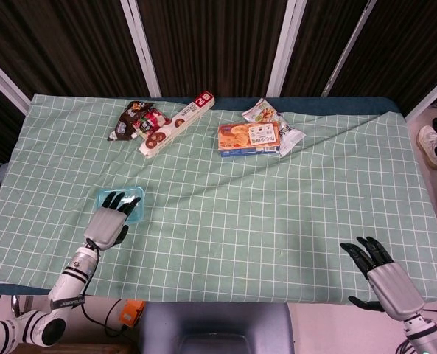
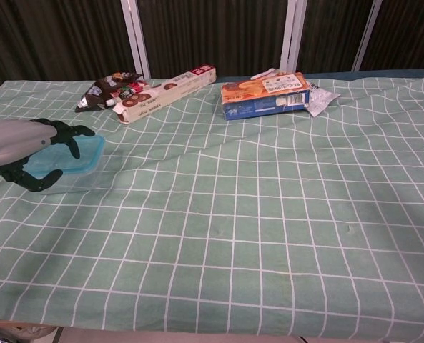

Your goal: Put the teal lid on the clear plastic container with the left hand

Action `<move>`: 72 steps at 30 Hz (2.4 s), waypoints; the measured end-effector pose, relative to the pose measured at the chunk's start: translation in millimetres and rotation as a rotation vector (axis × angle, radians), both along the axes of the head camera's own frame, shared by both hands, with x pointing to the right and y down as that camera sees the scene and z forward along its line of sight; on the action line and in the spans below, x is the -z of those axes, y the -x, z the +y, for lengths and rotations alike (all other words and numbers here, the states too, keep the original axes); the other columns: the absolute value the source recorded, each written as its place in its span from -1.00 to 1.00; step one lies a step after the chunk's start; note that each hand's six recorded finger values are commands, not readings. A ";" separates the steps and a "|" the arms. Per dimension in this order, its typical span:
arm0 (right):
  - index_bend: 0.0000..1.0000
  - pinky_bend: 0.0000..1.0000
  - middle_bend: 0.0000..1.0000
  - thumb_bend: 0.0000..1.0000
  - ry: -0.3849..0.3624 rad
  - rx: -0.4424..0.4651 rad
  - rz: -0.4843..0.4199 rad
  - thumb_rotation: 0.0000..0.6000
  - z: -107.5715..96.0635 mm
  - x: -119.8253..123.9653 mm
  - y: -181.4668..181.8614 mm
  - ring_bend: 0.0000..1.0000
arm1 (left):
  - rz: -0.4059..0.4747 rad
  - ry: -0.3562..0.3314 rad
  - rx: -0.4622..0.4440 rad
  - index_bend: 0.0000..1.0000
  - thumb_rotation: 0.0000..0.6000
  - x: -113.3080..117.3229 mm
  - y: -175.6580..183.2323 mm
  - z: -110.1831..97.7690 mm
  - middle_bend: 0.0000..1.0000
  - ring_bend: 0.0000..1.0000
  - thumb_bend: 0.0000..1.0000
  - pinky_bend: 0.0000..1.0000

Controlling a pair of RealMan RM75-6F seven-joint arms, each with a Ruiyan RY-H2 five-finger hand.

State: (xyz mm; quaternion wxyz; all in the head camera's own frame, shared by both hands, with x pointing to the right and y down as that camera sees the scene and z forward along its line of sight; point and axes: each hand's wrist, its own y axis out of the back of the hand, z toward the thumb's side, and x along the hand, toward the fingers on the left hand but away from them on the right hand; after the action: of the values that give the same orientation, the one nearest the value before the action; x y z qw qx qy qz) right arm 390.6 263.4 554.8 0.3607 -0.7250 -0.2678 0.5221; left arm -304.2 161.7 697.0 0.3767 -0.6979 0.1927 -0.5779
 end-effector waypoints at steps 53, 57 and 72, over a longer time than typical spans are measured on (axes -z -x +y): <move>-0.69 -1.00 -0.48 -0.63 -0.005 -0.001 0.001 1.00 1.0 0.8 0.2 -1.00 | 0.023 0.016 0.096 -1.00 1.00 12.8 44.6 13.9 -0.47 -0.86 0.16 -0.88; -0.69 -1.00 -0.48 -0.63 -0.006 -0.002 0.000 1.00 1.5 1.2 0.2 -1.00 | 0.010 0.028 0.091 -1.00 1.00 8.2 45.9 16.7 -0.46 -0.86 0.16 -0.88; -0.69 -1.00 -0.48 -0.63 -0.004 -0.002 0.005 1.00 0.6 0.1 0.1 -1.00 | -0.009 0.055 0.082 -1.00 1.00 -1.3 47.5 23.2 -0.46 -0.86 0.16 -0.88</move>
State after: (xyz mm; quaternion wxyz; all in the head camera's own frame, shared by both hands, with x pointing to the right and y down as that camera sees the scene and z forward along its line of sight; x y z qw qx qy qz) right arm 390.5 264.0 554.7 0.3622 -0.7227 -0.2687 0.5237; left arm -351.7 184.9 698.3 0.3341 -0.6969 0.2035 -0.6010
